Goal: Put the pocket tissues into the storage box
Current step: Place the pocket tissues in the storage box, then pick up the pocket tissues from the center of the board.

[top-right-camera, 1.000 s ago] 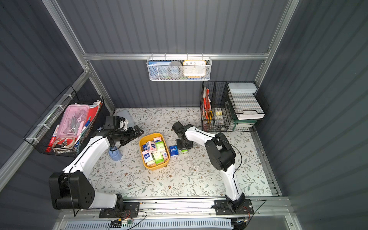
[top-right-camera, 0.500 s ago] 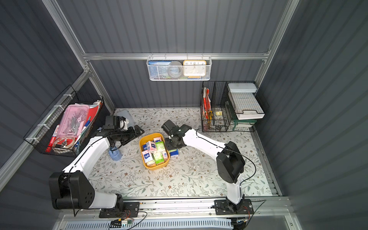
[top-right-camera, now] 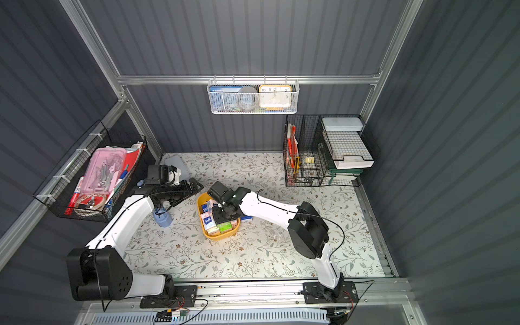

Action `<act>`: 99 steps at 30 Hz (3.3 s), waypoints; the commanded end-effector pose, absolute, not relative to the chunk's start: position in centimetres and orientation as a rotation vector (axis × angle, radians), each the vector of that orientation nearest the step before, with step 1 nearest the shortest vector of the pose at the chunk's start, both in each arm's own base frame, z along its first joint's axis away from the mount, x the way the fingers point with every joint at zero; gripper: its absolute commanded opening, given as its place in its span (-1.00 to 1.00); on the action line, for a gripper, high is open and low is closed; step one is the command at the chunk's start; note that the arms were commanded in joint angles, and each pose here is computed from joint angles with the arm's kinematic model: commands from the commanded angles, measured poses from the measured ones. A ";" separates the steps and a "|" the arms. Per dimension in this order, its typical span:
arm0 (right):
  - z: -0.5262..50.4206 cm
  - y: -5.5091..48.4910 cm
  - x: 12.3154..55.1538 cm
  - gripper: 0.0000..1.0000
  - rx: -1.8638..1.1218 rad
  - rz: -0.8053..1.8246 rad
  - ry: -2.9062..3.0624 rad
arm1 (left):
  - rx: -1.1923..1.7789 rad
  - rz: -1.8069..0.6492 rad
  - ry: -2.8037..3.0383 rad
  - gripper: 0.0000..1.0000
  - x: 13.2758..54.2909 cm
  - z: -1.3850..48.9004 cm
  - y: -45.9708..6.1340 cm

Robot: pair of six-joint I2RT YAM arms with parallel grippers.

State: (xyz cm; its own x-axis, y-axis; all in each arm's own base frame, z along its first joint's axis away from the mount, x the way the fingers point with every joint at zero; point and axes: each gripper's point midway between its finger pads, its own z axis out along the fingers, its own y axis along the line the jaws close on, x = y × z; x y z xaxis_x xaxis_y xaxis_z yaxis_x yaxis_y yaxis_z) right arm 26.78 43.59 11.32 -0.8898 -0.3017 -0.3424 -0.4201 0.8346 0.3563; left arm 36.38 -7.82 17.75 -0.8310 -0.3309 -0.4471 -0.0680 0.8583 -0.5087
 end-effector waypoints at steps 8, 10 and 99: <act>10.2 44.0 26.2 -0.23 -0.547 0.614 2.767 | -0.282 -0.645 2.499 0.98 35.9 18.0 -7.8; 9.7 43.8 26.4 -0.21 -0.550 0.582 2.770 | -0.282 -0.642 2.498 0.98 35.9 18.0 -7.7; 2.5 33.4 34.1 0.00 -0.368 0.154 2.878 | -0.376 -0.475 2.502 0.98 35.8 15.9 -5.3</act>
